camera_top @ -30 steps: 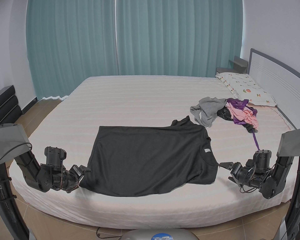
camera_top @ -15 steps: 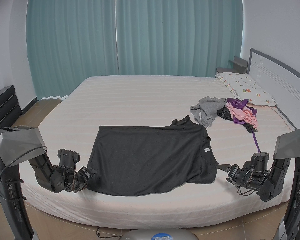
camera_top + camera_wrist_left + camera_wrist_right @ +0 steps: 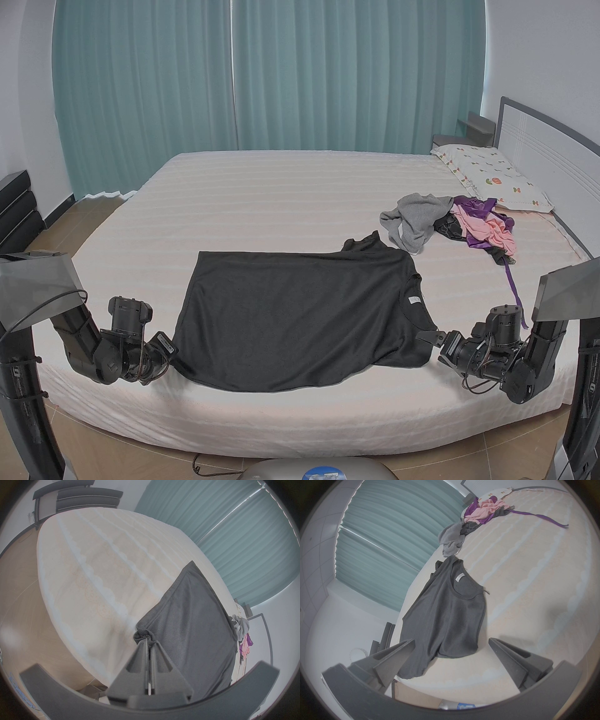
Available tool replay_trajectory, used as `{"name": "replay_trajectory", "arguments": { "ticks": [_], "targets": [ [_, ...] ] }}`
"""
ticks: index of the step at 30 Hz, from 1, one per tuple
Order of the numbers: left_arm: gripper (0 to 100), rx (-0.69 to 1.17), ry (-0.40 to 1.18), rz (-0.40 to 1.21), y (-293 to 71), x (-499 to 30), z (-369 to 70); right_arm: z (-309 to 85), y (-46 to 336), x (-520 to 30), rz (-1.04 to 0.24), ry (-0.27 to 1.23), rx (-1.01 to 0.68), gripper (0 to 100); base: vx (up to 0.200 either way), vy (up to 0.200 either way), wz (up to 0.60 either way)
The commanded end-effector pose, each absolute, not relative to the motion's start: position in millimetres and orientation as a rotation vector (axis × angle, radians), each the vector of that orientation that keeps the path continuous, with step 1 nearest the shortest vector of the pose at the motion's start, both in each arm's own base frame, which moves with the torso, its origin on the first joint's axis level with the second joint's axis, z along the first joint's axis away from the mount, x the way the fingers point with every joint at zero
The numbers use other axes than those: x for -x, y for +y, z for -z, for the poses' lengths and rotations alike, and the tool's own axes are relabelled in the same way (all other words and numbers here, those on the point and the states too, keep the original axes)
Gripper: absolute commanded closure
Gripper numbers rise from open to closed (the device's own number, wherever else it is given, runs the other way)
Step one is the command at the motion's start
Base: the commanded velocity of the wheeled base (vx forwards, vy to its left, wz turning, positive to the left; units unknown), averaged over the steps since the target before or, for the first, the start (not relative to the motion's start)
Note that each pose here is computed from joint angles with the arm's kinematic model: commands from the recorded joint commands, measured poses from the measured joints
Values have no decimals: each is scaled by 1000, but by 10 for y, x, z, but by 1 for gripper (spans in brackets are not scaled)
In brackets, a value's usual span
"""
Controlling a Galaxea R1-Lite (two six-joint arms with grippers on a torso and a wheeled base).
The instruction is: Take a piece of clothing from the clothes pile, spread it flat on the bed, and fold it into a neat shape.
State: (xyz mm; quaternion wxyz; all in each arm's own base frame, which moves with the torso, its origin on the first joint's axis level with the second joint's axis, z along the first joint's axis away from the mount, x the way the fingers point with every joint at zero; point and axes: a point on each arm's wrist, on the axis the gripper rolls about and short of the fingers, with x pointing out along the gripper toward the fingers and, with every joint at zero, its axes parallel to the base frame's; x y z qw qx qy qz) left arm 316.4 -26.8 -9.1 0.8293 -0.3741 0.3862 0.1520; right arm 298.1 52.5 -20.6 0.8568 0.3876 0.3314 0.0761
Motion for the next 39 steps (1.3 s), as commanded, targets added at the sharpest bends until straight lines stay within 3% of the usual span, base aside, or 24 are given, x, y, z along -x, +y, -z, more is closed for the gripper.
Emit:
{"name": "replay_trajectory", "arguments": {
  "ticks": [1, 9, 10, 18, 26, 31, 39],
  "targets": [
    [100, 803, 795, -320, -242, -3146, 3, 359, 573, -3069, -162, 718, -800, 0, 0, 0, 0],
    [100, 850, 748, -313, -243, -3152, -138, 436, 607, -3245, -153, 762, -755, 0, 0, 0, 0],
    [100, 850, 747, -312, -243, -3152, -143, 437, 609, -3258, -155, 761, -752, 100, 0, 0, 0],
    [100, 856, 734, -315, -219, -3160, -172, 415, 646, -3320, -180, 734, -742, 100, 0, 0, 0],
    [100, 957, 592, -302, -136, -3268, -293, 150, 569, -3474, -202, 609, -758, 100, 0, 0, 0],
    [100, 974, 548, -306, -66, -3292, -305, -67, 555, -3744, -232, 496, -760, 100, 0, 0, 0],
    [100, 1037, 501, -320, -5, -3352, -302, -187, 618, -4180, -243, 457, -760, 100, 0, 0, 0]
  ]
}}
